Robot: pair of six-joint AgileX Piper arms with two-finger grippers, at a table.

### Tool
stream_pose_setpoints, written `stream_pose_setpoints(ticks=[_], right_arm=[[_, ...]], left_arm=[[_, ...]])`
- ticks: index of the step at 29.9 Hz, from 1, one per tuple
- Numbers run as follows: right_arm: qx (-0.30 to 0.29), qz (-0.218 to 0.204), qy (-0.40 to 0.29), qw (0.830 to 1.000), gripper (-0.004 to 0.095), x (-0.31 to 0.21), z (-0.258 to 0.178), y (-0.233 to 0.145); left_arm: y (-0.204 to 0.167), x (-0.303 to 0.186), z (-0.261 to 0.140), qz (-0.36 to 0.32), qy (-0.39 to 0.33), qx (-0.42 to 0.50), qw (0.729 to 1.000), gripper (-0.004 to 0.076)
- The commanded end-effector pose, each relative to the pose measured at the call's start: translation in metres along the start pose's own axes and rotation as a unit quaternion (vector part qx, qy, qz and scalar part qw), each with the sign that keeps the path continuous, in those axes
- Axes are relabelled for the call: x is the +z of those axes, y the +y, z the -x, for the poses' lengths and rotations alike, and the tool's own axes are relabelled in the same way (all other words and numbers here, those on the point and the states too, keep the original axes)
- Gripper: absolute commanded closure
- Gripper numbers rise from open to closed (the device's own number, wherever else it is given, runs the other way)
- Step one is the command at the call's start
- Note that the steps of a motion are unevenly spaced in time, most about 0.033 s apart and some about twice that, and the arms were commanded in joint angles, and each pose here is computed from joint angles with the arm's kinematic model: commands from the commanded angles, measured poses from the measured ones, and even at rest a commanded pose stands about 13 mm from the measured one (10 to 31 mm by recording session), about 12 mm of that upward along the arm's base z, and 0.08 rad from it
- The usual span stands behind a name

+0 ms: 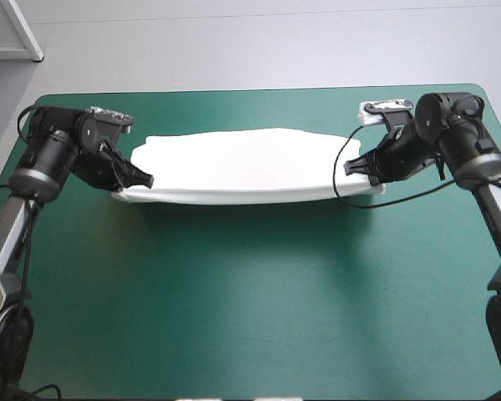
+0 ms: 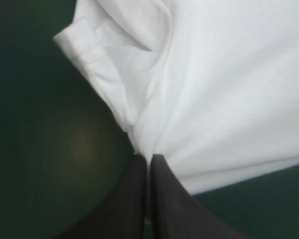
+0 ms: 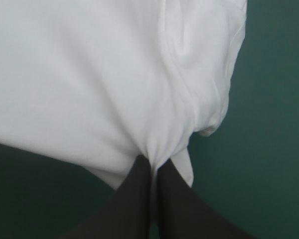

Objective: Fold the cloth

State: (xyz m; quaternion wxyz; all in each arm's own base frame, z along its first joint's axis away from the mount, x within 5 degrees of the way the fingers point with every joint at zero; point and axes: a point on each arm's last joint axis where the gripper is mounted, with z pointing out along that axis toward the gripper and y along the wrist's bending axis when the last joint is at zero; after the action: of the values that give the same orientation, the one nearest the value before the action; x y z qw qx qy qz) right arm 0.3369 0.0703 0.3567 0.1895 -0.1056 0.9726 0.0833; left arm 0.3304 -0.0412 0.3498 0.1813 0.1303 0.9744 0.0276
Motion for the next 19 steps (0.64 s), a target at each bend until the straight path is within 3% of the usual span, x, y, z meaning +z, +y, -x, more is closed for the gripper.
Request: stream_pose_setpoints(ticks=[1,9,16,19], right_arm=[[-0.004,0.004,-0.016,1.000,0.0927,-0.030,-0.032,0.004],[-0.003,0.013,0.076,0.997,0.0927,0.000,-0.095,0.002],[-0.013,0.033,0.124,0.992,0.0922,0.035,-0.125,0.001],[-0.007,0.044,0.113,0.993,0.0822,0.048,-0.133,0.001]], left_arm=[[-0.006,-0.014,-0.039,-0.011,0.029,-0.007,1.000,0.0732],[-0.018,0.017,-0.112,-0.021,0.100,-0.003,0.995,0.0732],[-0.024,0.030,-0.147,-0.025,0.121,-0.002,0.992,0.0732],[-0.025,0.037,-0.151,-0.025,0.121,-0.001,0.992,0.0731]])
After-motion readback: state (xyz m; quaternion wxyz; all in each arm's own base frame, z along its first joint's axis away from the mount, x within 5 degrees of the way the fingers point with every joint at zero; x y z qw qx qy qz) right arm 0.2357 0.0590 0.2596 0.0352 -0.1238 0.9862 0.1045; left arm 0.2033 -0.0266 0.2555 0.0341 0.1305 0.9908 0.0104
